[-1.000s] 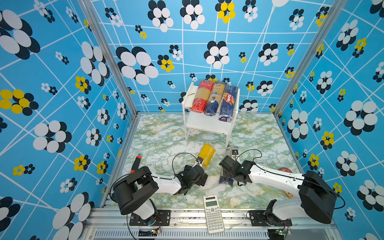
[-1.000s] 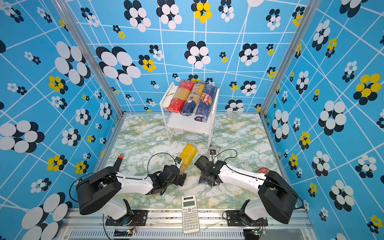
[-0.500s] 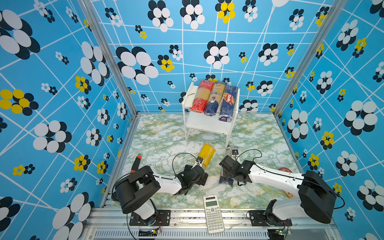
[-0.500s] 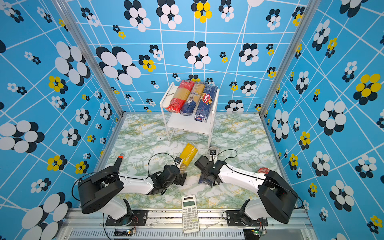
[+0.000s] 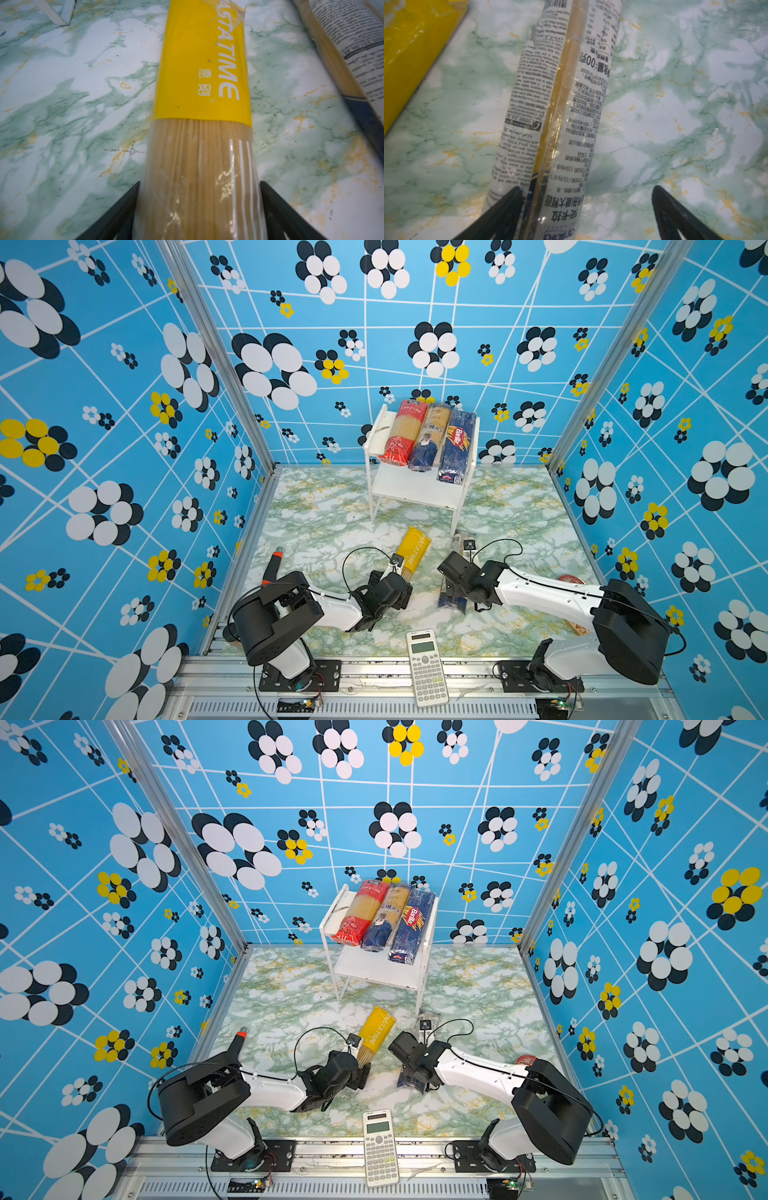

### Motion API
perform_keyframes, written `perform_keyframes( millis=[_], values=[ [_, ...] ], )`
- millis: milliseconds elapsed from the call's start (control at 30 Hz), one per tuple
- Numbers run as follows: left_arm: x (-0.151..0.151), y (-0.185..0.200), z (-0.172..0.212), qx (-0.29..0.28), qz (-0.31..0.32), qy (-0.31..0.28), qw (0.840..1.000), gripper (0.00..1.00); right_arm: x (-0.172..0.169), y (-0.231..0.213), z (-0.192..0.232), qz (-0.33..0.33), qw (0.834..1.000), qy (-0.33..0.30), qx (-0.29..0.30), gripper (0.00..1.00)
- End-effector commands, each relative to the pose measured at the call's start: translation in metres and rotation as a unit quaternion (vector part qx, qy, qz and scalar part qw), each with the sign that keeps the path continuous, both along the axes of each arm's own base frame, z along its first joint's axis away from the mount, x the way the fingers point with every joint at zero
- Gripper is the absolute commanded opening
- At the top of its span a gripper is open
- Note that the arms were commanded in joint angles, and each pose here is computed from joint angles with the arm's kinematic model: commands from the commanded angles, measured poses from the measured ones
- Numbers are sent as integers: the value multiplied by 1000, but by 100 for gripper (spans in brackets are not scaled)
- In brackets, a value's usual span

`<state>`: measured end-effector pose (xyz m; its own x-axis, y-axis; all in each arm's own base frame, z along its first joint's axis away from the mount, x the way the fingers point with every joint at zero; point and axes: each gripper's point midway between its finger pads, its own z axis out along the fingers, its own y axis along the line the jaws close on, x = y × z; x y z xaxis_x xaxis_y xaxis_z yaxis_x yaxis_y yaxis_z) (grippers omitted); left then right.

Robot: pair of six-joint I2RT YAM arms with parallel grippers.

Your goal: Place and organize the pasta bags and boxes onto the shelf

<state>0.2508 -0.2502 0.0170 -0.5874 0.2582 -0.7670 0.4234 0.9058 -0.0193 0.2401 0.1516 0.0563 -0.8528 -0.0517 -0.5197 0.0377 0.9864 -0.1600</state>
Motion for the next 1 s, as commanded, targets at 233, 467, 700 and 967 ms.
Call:
perform_keyframes(
  millis=[233,467,700,967],
  values=[
    [-40,33,-54,74,-18,96,992,70,2,-2,1,-7,1000,0,-10,99],
    [-40,33,-53,72,-17,98,992,54,2,-2,-1,-7,1000,1,-10,99],
    [-38,32,-49,74,-13,96,993,34,2,-3,0,-8,1000,1,-9,99],
    [-34,30,-34,61,-13,82,995,22,1,-4,0,-9,1000,1,-9,99]
  ],
)
